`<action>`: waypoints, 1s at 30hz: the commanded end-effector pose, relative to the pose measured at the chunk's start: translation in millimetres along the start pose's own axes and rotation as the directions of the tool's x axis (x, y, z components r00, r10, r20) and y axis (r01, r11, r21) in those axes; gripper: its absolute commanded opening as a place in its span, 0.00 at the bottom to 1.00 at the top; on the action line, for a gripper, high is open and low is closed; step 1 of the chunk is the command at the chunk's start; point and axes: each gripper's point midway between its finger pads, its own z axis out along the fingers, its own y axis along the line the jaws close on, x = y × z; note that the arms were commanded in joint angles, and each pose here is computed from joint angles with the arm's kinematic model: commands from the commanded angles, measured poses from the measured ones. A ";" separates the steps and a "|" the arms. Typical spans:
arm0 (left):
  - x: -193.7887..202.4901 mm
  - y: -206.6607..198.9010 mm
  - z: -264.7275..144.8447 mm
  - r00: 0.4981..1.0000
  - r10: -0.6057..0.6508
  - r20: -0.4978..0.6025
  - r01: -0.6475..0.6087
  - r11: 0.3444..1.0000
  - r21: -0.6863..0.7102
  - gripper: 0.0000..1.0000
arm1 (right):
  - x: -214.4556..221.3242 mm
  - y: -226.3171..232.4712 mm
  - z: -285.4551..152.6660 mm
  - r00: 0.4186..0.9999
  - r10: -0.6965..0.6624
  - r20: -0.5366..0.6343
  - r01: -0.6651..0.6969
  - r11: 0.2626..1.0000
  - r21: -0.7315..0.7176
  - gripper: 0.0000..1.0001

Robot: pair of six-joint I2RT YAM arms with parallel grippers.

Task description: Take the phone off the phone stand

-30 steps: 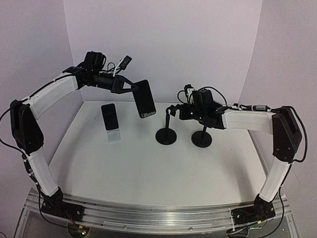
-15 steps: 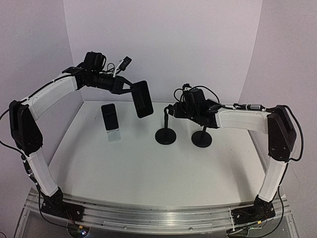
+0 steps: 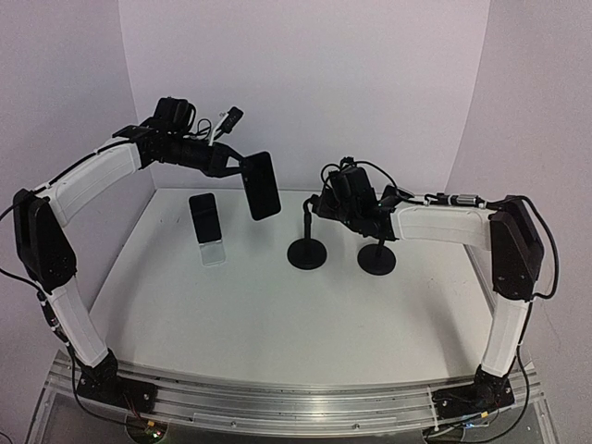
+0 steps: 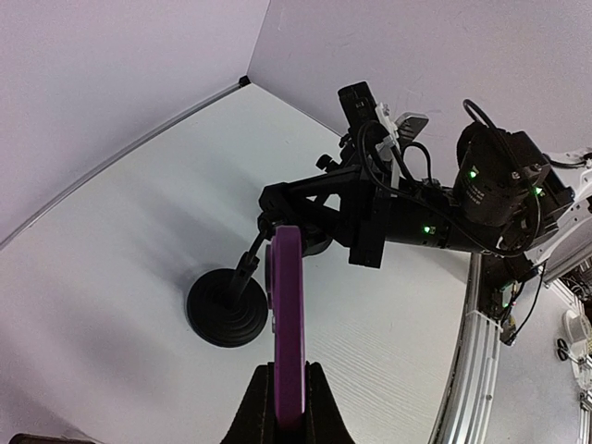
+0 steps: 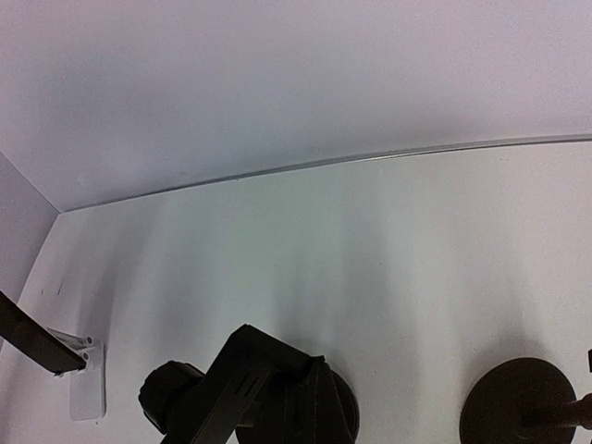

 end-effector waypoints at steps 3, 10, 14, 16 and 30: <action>-24.0 -18.1 -20.9 0.992 0.104 0.073 -0.105 0.995 0.000 0.00 | -4.5 9.8 -7.5 0.999 0.054 0.009 -0.054 0.998 -0.038 0.00; -18.8 -18.2 -18.8 0.992 0.104 0.065 -0.105 0.994 0.013 0.00 | -12.8 18.4 -17.7 1.000 0.000 0.006 0.001 0.996 -0.091 0.05; -14.1 -18.6 -18.4 0.993 0.107 0.058 -0.108 0.994 0.017 0.00 | -17.4 19.0 -23.3 1.000 -0.018 0.011 0.019 0.995 -0.100 0.10; -10.8 -18.9 -17.7 0.993 0.107 0.053 -0.108 0.994 0.020 0.00 | -17.5 19.2 -25.4 0.999 -0.034 0.009 0.035 0.994 -0.106 0.12; 40.5 -27.4 -0.4 0.998 -0.014 -0.063 0.025 0.984 0.175 0.00 | -19.2 22.2 -48.8 0.992 -0.119 -0.040 0.110 0.980 -0.167 0.23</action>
